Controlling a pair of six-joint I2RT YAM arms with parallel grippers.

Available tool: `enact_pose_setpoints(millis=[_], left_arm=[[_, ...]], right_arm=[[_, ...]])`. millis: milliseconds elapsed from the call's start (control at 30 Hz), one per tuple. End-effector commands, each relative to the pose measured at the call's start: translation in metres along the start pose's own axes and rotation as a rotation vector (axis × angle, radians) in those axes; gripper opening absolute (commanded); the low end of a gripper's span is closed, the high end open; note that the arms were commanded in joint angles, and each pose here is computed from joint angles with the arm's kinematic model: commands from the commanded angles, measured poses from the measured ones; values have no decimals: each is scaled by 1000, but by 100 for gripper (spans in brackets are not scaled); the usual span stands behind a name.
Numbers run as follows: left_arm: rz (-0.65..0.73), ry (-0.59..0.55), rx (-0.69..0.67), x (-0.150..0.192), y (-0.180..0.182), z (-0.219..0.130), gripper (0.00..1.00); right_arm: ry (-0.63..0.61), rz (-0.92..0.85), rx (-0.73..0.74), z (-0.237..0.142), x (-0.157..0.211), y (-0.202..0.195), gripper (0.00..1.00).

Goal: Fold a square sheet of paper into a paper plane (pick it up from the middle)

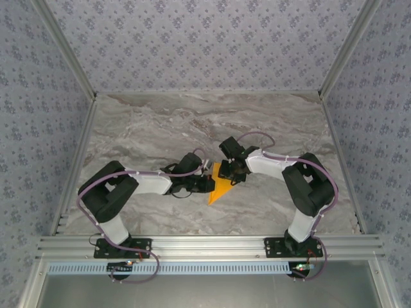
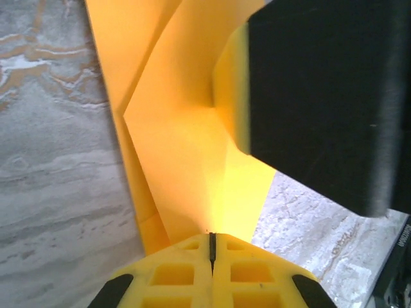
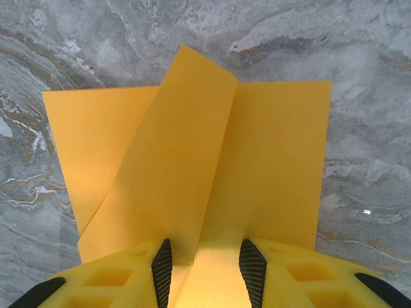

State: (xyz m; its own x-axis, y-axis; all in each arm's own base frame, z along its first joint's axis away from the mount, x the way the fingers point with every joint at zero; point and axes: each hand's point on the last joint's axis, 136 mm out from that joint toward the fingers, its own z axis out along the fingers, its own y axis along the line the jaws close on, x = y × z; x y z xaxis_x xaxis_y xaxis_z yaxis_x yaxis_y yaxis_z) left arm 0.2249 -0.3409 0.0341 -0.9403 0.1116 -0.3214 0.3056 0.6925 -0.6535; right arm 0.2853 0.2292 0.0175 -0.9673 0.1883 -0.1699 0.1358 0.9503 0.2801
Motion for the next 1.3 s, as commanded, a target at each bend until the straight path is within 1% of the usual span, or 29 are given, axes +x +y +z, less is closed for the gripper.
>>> enact_pose_setpoints(millis=[0, 467, 900, 1100, 1267], left_arm=[[13, -4, -20, -5, -1, 2, 6], [8, -7, -62, -5, 8, 2, 6], [-1, 15, -90, 1, 16, 6, 5], [-8, 46, -115, 7, 23, 9, 5], [-9, 81, -147, 14, 29, 11, 3]], right_arm=[[84, 22, 160, 24, 26, -40, 40], [97, 24, 196, 28, 29, -46, 40], [106, 17, 201, 30, 32, -46, 40], [96, 16, 167, 24, 28, -37, 40], [39, 3, 80, -1, 11, -15, 40]])
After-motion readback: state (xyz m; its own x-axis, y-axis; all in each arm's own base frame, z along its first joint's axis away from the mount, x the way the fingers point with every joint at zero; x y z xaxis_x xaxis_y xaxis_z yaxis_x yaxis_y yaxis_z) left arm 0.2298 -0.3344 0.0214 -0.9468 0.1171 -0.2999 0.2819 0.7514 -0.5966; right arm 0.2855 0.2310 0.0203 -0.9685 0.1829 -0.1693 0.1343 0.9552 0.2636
